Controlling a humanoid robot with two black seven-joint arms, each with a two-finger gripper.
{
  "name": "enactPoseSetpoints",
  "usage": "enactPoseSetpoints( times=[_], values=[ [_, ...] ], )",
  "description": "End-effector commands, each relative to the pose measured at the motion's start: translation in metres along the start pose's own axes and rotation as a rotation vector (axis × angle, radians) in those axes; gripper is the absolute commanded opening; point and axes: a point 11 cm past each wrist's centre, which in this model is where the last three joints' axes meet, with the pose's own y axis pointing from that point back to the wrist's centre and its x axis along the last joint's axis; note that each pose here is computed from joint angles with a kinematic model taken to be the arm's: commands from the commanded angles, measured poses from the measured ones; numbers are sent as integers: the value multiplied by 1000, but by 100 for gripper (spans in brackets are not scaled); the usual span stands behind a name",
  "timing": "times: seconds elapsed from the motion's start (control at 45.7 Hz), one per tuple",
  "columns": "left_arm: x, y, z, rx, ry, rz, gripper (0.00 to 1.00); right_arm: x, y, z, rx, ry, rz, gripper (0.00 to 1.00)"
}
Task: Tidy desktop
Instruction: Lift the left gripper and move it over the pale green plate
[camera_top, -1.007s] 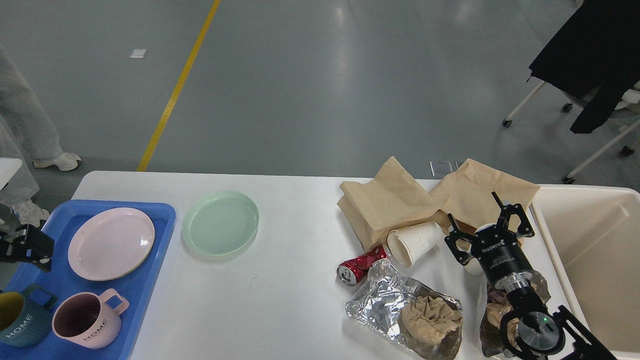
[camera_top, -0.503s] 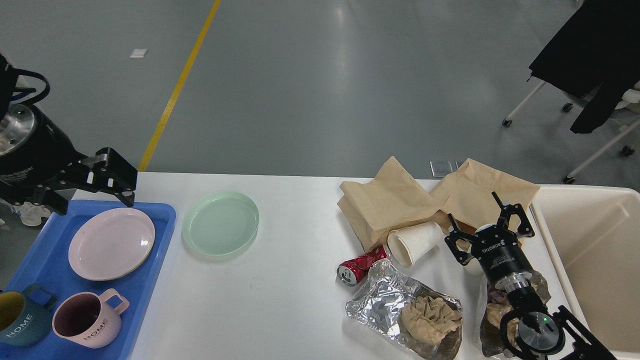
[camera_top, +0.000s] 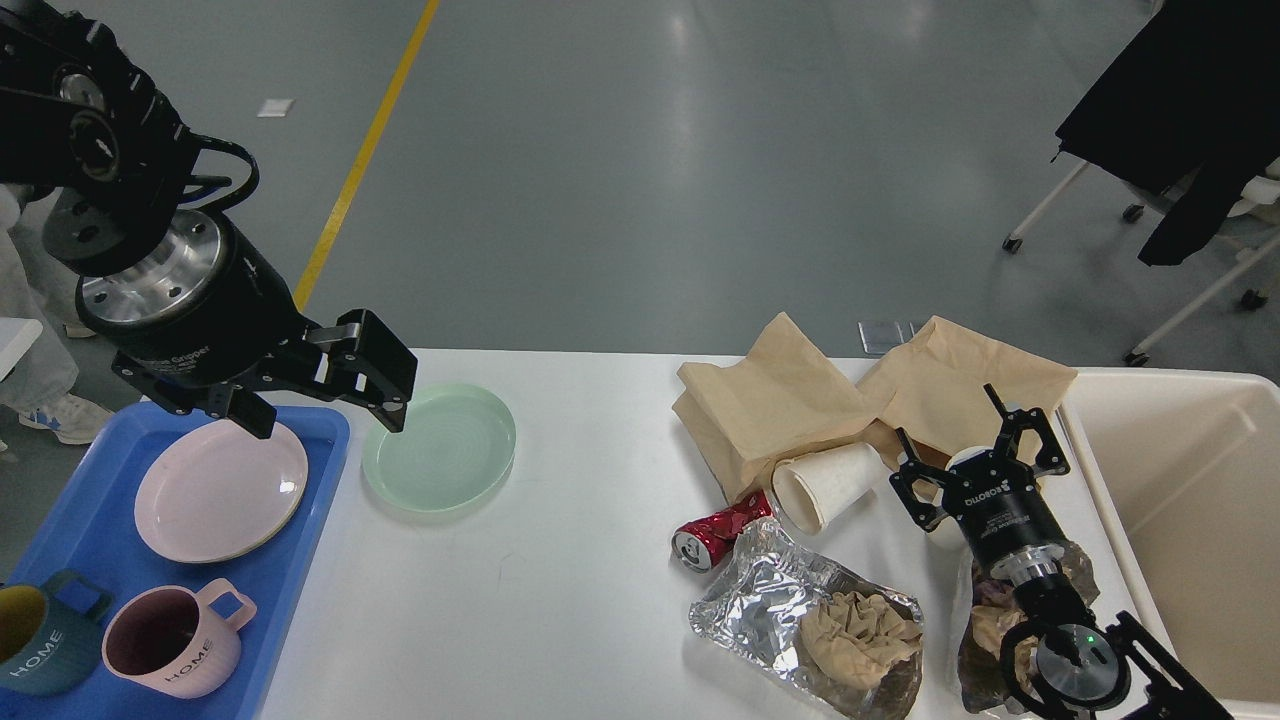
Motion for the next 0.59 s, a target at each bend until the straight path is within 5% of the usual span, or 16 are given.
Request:
enactPoseSetpoints(
  times=[0.0, 0.263, 0.569],
  values=[
    [4, -24, -9, 20, 19, -39, 96, 0, 0, 0, -1, 1, 0, 100],
    [54, -121, -43, -28, 193, -15, 96, 0, 0, 0, -1, 1, 0, 100],
    [67, -214, -94, -56, 504, 155, 94, 0, 0, 0, 0, 0, 0, 100]
  ],
)
